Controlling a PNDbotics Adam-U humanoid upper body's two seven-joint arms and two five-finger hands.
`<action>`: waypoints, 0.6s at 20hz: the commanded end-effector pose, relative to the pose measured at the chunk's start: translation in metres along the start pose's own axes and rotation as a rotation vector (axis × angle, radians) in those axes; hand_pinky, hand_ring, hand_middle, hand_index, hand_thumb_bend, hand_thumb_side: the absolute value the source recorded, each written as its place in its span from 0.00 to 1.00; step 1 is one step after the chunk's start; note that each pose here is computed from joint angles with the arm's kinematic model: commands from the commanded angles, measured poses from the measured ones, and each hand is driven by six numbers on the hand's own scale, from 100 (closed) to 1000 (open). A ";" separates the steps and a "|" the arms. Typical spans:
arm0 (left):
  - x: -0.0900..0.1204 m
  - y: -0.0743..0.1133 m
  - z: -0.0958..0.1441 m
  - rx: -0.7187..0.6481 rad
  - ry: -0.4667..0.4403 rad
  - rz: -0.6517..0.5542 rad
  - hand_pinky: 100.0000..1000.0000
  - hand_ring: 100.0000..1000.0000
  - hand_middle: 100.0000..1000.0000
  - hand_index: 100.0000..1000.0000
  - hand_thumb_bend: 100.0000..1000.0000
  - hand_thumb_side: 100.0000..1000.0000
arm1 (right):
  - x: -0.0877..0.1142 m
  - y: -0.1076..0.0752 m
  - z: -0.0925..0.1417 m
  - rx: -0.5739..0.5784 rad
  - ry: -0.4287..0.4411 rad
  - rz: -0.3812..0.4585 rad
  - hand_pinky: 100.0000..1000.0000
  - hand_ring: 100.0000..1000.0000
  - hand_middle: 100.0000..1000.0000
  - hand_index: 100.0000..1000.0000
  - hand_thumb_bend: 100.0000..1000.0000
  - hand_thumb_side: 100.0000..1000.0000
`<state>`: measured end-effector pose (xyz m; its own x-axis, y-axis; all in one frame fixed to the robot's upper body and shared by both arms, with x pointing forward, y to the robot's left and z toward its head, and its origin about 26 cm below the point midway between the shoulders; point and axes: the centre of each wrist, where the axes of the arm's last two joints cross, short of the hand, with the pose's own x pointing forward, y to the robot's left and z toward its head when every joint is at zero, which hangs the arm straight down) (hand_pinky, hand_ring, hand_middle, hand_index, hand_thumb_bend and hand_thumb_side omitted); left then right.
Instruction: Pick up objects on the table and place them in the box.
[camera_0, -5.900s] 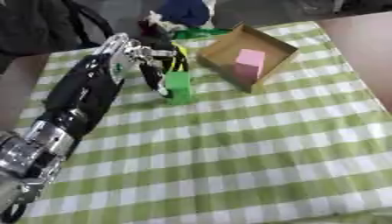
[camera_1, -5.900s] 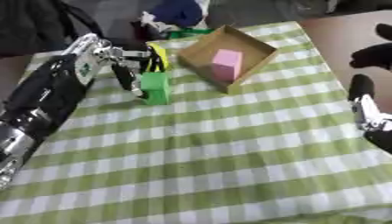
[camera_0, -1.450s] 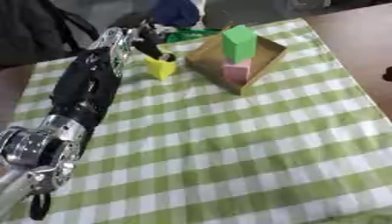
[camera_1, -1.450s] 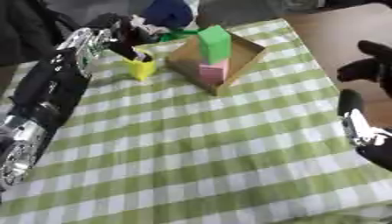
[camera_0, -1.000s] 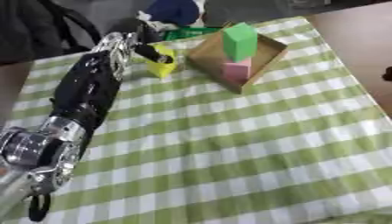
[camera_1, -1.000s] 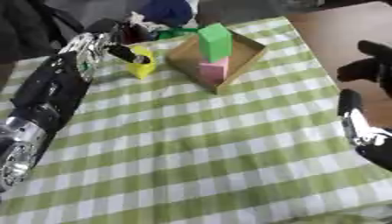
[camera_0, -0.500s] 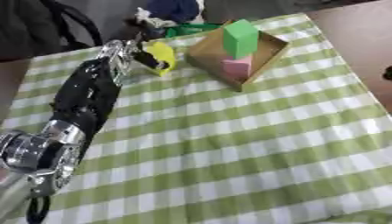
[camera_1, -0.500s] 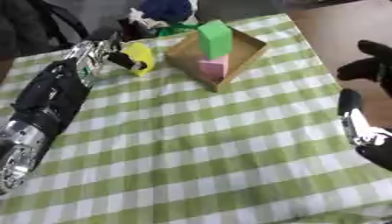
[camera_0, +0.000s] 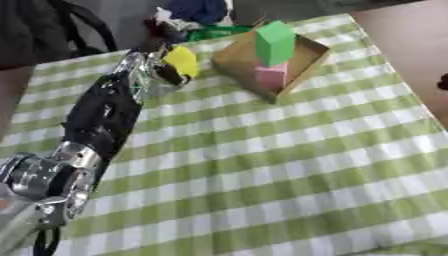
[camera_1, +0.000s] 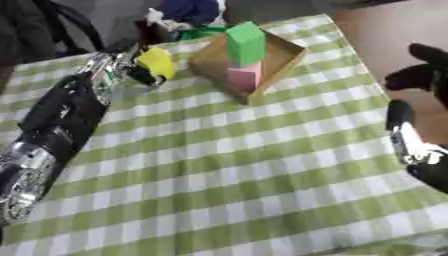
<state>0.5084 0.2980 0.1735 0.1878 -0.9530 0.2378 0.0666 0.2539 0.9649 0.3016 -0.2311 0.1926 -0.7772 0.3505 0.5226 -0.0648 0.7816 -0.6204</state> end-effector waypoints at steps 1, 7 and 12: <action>0.002 0.026 0.001 0.086 -0.021 0.017 0.58 0.48 0.46 0.76 0.21 0.14 | 0.002 -0.005 -0.002 -0.009 -0.014 0.015 0.83 0.69 0.65 0.94 0.00 0.40; 0.021 0.037 0.004 0.157 -0.070 0.044 0.56 0.47 0.45 0.76 0.22 0.18 | 0.002 -0.004 -0.003 -0.004 -0.015 0.010 0.83 0.70 0.65 0.94 0.00 0.40; 0.042 0.037 0.005 0.194 -0.120 0.044 0.56 0.47 0.45 0.76 0.24 0.19 | 0.003 -0.004 -0.005 0.002 -0.026 0.008 0.83 0.70 0.65 0.94 0.00 0.40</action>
<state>0.5123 0.2674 0.1975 0.0902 -0.9538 0.2865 -0.0699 0.2809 0.9572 0.3029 -0.2303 0.1925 -0.7783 0.3474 0.5231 -0.0682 0.7813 -0.6204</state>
